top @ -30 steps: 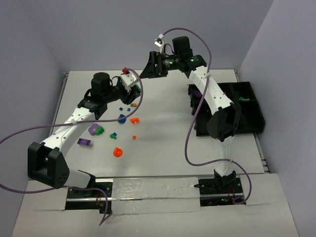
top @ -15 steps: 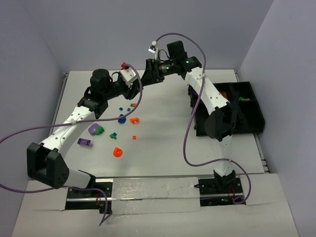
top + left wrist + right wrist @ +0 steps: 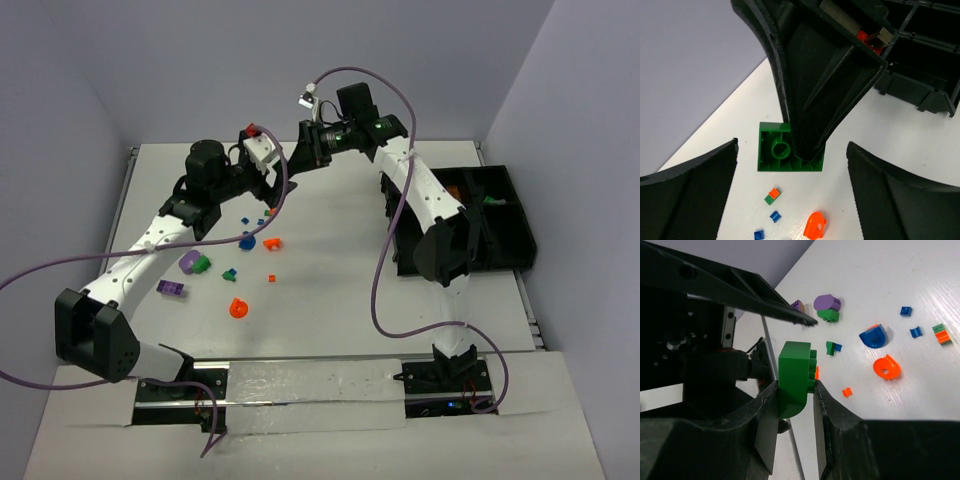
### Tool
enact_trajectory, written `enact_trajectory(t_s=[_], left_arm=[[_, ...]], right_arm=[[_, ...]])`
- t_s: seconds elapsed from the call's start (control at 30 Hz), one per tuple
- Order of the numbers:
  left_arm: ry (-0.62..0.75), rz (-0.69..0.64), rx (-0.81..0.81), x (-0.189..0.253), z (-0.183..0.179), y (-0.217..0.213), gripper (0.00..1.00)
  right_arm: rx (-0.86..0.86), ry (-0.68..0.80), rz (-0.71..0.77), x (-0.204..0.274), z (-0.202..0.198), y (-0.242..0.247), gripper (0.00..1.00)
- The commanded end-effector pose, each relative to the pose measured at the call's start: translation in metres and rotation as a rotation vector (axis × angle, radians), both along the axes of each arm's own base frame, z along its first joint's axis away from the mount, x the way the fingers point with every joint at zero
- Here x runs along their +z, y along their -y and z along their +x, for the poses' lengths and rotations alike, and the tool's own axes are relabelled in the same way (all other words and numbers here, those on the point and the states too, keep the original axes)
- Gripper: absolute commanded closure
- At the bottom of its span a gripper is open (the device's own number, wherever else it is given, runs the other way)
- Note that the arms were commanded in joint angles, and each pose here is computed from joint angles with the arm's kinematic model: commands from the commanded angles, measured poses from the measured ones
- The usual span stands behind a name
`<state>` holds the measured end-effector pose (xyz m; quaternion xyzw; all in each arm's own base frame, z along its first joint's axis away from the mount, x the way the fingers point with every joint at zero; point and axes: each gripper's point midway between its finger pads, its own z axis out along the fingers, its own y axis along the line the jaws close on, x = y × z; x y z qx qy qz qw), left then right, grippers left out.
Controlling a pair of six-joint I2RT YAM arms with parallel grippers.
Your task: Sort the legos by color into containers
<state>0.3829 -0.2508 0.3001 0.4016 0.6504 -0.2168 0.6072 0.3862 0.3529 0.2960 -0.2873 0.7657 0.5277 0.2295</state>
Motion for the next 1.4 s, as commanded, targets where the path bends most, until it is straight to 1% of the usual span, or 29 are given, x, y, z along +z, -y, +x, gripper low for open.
enact_trajectory(t_s=[0.0, 0.07, 0.1, 0.17, 0.2, 0.23, 0.3, 0.37, 0.43, 0.47, 0.53, 0.57, 0.7, 0.73, 0.8, 0.93, 1.1, 1.23, 1.27, 1.37], left_arm=[[0.020, -0.093, 0.105, 0.038, 0.015, -0.005, 0.01], [-0.006, -0.094, 0.142, 0.038, 0.019, -0.010, 0.01], [-0.006, -0.094, 0.154, 0.039, 0.021, -0.012, 0.01], [-0.078, -0.084, 0.218, 0.026, 0.026, -0.024, 0.01], [-0.092, -0.078, 0.241, 0.022, 0.029, -0.027, 0.01], [-0.128, -0.071, 0.299, 0.012, 0.036, -0.034, 0.01], [-0.197, -0.061, 0.347, -0.003, 0.043, -0.040, 0.01], [-0.238, -0.034, 0.362, -0.016, 0.046, -0.044, 0.01], [-0.251, -0.027, 0.398, -0.025, 0.055, -0.049, 0.01], [-0.253, -0.026, 0.402, -0.026, 0.055, -0.050, 0.01], [-0.290, -0.007, 0.435, -0.038, 0.065, -0.053, 0.01], [-0.289, -0.006, 0.449, -0.039, 0.067, -0.055, 0.01], [-0.341, 0.052, 0.496, -0.060, 0.077, -0.066, 0.01], [-0.344, 0.057, 0.507, -0.063, 0.078, -0.070, 0.01], [-0.328, 0.053, 0.510, -0.064, 0.079, -0.075, 0.01], [-0.287, 0.005, 0.490, -0.059, 0.079, -0.085, 0.01], [-0.307, -0.013, 0.470, -0.069, 0.087, -0.098, 0.01], [-0.286, -0.084, 0.392, -0.064, 0.089, -0.104, 0.01], [-0.268, -0.101, 0.386, -0.063, 0.092, -0.111, 0.01], [-0.248, -0.080, 0.398, -0.068, 0.103, -0.128, 0.01]], right_arm=[[-0.123, 0.122, -0.004, 0.029, 0.025, 0.043, 1.00], [-0.255, 0.173, -0.086, 0.027, 0.044, 0.087, 1.00], [-0.286, 0.186, -0.109, 0.021, 0.053, 0.105, 1.00], [-0.463, 0.193, -0.242, 0.007, 0.067, 0.177, 1.00], [-0.508, 0.213, -0.275, 0.004, 0.074, 0.204, 1.00], [-0.568, 0.229, -0.336, -0.001, 0.076, 0.234, 1.00], [-0.737, 0.224, -0.462, -0.008, 0.076, 0.317, 1.00], [-0.825, 0.221, -0.571, -0.017, 0.074, 0.362, 1.00], [-0.959, 0.227, -0.763, -0.026, 0.070, 0.428, 1.00], [-0.972, 0.206, -0.776, -0.030, 0.069, 0.437, 1.00], [-1.044, 0.203, -0.918, -0.031, 0.068, 0.478, 1.00], [-1.032, 0.176, -0.927, -0.040, 0.068, 0.478, 1.00], [-1.043, 0.145, -1.041, -0.053, 0.074, 0.504, 1.00], [-1.044, 0.144, -1.051, -0.053, 0.077, 0.506, 1.00], [-1.035, 0.104, -1.082, -0.068, 0.078, 0.512, 1.00], [-1.032, 0.101, -1.099, -0.080, 0.083, 0.516, 1.00], [-1.006, 0.070, -1.146, -0.100, 0.087, 0.524, 1.00], [-0.988, 0.060, -1.155, -0.111, 0.094, 0.526, 1.00], [-0.979, 0.047, -1.157, -0.117, 0.096, 0.526, 1.00], [-0.965, 0.043, -1.158, -0.126, 0.103, 0.528, 1.00]])
